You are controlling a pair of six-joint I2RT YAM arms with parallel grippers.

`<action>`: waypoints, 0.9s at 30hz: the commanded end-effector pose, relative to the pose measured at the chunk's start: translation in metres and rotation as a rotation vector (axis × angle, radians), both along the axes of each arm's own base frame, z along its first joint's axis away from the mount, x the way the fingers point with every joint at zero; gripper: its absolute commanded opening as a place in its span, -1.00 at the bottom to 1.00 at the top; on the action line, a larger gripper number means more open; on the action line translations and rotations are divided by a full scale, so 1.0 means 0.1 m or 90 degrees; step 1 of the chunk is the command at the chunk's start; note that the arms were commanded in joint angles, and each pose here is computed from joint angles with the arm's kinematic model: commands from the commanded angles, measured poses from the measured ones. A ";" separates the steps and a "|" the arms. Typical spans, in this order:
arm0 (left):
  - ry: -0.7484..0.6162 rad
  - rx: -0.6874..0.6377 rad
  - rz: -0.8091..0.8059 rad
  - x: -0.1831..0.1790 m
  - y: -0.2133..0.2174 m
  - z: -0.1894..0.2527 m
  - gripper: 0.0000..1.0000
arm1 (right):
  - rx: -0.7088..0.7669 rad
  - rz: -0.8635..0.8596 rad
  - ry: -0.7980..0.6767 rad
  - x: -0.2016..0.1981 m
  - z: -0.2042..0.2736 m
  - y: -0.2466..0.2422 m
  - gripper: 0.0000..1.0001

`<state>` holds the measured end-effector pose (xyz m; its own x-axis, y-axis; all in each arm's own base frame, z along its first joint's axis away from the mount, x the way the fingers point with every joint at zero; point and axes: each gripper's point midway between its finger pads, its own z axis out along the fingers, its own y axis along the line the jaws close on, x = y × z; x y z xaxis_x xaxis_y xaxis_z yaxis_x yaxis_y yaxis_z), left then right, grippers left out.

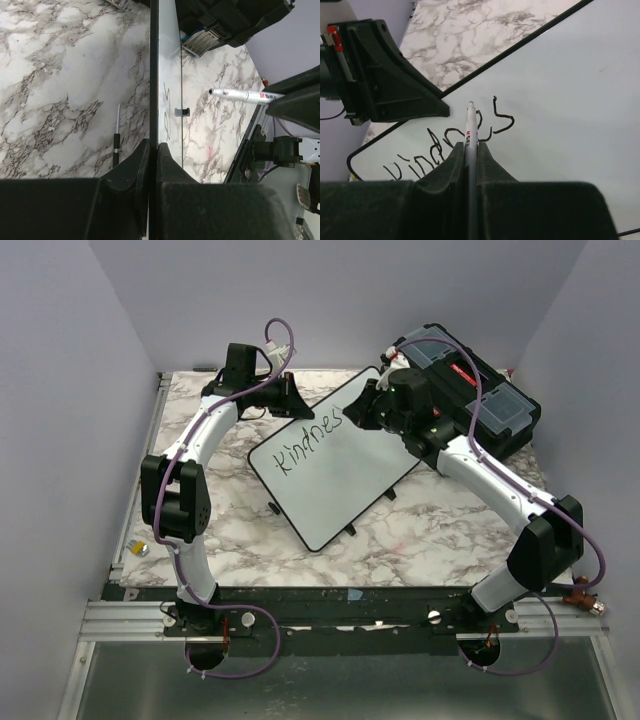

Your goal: Write a sentence on the whiteboard

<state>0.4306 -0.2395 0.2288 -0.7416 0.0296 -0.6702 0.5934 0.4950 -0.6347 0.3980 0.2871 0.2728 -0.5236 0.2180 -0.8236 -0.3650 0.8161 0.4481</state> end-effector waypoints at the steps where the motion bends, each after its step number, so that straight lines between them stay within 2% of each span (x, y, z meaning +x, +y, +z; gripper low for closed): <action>1: -0.064 -0.001 -0.032 -0.08 -0.06 0.15 -1.00 | -0.030 -0.088 -0.018 0.19 0.08 -0.21 -0.99; 12: -0.062 -0.004 -0.035 -0.09 -0.07 0.14 -1.00 | -0.089 -0.110 0.009 0.33 -0.12 -0.26 -0.99; 27: -0.062 -0.006 -0.041 -0.11 -0.08 0.13 -1.00 | -0.099 -0.092 0.036 0.38 -0.36 -0.17 -0.99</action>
